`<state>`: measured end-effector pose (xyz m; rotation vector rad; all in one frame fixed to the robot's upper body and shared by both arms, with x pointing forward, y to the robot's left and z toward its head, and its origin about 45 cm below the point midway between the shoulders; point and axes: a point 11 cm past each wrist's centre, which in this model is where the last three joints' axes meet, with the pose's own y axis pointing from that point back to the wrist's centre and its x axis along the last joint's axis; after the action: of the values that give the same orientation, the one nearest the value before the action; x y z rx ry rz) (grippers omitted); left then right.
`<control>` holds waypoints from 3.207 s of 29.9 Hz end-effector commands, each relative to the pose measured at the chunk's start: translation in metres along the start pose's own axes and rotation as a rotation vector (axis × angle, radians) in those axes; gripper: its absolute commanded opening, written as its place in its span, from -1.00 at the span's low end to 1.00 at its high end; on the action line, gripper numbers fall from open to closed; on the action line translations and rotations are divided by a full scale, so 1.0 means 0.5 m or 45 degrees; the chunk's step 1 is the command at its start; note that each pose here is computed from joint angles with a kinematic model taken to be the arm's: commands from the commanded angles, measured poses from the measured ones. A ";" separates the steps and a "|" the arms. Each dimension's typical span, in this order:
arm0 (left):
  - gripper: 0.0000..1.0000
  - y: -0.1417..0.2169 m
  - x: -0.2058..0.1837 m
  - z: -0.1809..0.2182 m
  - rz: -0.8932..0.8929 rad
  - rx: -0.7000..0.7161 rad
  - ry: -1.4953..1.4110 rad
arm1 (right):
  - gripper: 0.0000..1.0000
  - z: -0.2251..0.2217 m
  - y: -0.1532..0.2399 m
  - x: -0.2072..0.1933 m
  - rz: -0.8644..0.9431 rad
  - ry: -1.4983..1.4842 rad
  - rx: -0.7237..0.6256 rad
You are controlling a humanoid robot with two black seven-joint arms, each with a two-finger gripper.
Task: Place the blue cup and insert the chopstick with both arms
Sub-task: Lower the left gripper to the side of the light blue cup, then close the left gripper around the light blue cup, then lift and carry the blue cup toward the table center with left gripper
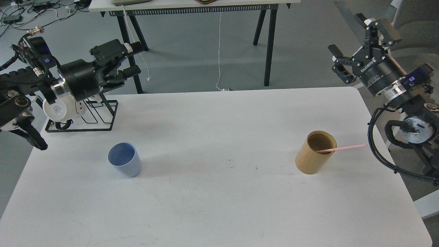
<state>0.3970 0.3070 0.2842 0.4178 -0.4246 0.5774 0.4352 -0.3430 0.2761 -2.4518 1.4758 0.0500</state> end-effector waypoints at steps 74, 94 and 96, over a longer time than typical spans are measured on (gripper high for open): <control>-0.94 -0.077 -0.186 -0.107 -0.375 0.207 -0.725 | 0.97 -0.145 0.148 0.202 0.378 0.156 0.125; -0.94 -0.349 -0.301 -0.084 -0.777 0.256 -1.003 | 0.98 -0.132 0.282 0.294 0.659 0.085 0.113; -0.94 -0.362 -0.313 -0.089 -0.814 0.275 -1.066 | 0.98 -0.130 0.282 0.293 0.657 0.084 0.111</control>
<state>0.3990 0.1332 0.1346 0.9172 -0.9378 -0.1493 0.3753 -0.5485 0.2838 -1.9608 2.0538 0.0039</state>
